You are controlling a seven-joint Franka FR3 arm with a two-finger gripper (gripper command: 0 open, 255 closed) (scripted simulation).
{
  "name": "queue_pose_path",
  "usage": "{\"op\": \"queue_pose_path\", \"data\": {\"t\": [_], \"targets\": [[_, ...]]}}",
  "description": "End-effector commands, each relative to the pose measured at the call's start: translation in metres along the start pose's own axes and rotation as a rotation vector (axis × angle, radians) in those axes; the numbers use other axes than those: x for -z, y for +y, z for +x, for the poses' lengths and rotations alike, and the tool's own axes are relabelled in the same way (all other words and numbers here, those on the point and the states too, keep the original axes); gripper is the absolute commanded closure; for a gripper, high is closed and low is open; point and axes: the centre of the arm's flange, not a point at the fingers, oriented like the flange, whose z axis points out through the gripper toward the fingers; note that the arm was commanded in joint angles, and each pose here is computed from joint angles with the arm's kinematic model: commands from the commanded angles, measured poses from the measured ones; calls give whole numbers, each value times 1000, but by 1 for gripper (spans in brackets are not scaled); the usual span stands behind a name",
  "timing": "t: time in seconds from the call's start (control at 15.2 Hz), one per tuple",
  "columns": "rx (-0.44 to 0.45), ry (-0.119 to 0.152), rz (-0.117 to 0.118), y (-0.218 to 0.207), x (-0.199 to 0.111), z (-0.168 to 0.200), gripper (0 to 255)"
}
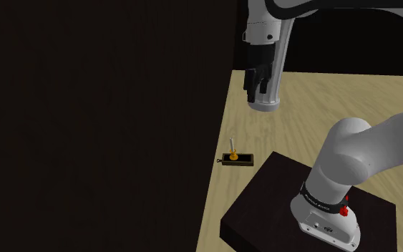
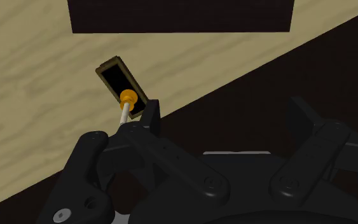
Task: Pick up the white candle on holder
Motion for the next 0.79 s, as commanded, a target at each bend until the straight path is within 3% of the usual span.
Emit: {"op": "queue_pose_path", "data": {"t": [0.0,0.73], "targets": [[0,0,0,0,0,0,0],[-60,-5,-45,50,-112,74,0]]}}
